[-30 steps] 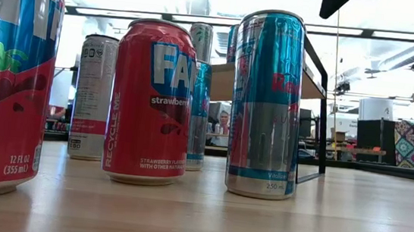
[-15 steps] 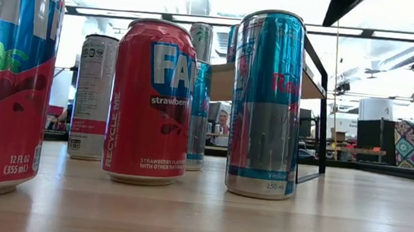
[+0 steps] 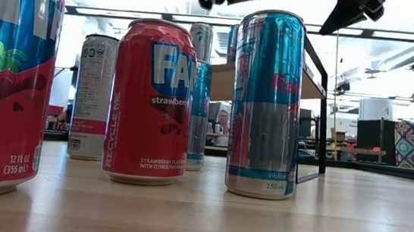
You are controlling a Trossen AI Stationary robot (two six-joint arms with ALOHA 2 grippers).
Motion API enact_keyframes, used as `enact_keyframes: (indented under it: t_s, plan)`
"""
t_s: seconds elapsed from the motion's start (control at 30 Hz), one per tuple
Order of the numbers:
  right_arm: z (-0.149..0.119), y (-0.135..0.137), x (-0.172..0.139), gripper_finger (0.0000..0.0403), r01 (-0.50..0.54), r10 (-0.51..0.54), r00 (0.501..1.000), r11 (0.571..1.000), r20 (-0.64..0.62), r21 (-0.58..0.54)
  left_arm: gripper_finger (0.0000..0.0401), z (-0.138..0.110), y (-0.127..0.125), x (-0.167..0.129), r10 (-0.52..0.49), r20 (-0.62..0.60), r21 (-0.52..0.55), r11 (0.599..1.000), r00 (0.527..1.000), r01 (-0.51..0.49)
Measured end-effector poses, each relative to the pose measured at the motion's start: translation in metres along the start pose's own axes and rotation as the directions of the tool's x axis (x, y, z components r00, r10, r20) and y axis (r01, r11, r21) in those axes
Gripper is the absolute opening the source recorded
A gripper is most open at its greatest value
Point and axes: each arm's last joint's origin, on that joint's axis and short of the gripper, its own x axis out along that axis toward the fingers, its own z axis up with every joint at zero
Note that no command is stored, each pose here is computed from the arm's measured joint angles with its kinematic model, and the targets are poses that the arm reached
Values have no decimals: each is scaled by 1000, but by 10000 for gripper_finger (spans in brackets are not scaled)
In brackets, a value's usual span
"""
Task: Place canned beverage on shelf
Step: Put the red/black soda can on the shelf
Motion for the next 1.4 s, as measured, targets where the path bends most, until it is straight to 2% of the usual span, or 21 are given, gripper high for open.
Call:
enact_keyframes:
  t_s: [0.13, 0.33, 0.67, 1.0, 1.2, 1.4]
  plan:
    - [-9, 1, 5, 12, -34, 32, 997, 999, 70, 39, 0, -8, -1, 9, 19, -22, 4, 1000, 1000, -19]
    - [-21, 5, 14, 12, -61, 55, 994, 996, 98, 61, 0, -13, 4, 12, 34, -43, -18, 999, 999, -35]
    - [-20, 12, 20, 12, -98, 89, 986, 993, 138, 60, 0, -23, 14, 16, 53, -91, -67, 996, 994, -59]
    - [-21, 22, 28, 12, -161, 156, 982, 986, 104, 43, 0, -28, 24, 19, 77, -105, -71, 994, 992, -85]
    - [-21, 25, 30, 12, -161, 156, 984, 986, 91, 51, 0, -31, 33, 21, 101, -116, -68, 992, 988, -110]
    - [-21, 26, 30, 12, -214, 210, 975, 976, 79, 44, 0, -36, 39, 22, 111, -145, -89, 988, 983, -124]
